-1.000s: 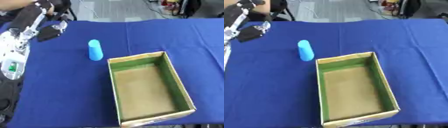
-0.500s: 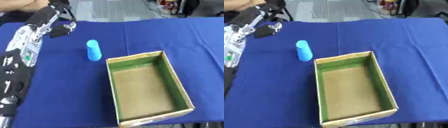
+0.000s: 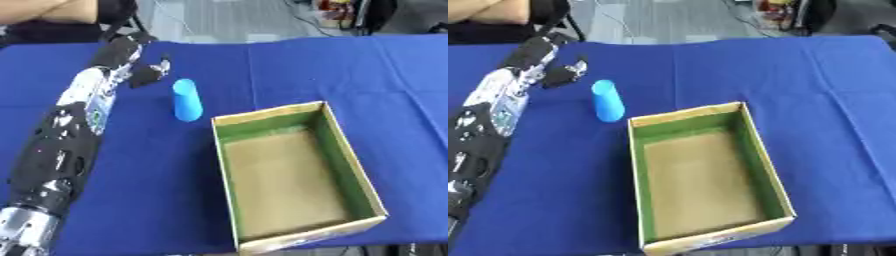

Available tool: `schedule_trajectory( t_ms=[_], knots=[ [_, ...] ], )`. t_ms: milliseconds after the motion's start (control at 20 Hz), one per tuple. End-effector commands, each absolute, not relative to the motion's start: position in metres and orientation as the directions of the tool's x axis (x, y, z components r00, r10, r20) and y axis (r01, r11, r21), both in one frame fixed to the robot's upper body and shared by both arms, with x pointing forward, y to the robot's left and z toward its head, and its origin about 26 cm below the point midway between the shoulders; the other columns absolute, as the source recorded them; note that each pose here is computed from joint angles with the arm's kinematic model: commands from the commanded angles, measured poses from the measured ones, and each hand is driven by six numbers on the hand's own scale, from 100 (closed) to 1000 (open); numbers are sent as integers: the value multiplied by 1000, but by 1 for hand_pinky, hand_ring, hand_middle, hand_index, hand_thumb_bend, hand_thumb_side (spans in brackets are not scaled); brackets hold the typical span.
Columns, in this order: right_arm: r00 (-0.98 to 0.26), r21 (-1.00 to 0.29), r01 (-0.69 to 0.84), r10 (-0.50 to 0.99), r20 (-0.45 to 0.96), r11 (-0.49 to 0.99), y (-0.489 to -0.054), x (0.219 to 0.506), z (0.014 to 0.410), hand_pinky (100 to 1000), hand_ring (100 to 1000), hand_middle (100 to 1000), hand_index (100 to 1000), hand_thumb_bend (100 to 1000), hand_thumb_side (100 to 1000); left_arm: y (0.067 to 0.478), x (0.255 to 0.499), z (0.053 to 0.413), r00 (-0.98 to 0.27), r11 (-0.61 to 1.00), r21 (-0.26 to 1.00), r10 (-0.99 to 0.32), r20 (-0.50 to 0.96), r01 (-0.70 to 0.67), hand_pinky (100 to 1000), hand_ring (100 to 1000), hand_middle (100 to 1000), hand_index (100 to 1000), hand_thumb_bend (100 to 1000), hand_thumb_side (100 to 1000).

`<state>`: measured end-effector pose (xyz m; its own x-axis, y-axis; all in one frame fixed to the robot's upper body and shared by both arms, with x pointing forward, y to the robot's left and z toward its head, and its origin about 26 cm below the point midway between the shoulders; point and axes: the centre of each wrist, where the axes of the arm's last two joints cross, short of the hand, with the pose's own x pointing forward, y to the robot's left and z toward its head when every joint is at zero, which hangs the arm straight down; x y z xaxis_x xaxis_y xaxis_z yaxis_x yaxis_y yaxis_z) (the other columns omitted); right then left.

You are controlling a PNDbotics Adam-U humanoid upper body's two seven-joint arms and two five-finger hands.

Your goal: Pick up objects on the table and place them in the box.

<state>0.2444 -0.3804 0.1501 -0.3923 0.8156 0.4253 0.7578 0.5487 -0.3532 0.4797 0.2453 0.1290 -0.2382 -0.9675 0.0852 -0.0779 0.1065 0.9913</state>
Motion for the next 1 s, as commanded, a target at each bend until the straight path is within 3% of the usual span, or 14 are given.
schedule_trajectory(
  t_ms=[50, 1000],
  knots=[
    [-414, -342, 759, 817, 402, 554, -379, 244, 159, 832, 743, 869, 949, 100, 843, 241, 485, 141, -245, 103, 988, -967, 71, -119, 851, 921, 900, 937, 1000, 894],
    [-421, -338, 757, 813, 403, 559, -377, 245, 160, 832, 742, 869, 949, 100, 844, 220, 484, 131, -297, 110, 989, -952, 77, -96, 854, 924, 903, 937, 1000, 912]
  ],
)
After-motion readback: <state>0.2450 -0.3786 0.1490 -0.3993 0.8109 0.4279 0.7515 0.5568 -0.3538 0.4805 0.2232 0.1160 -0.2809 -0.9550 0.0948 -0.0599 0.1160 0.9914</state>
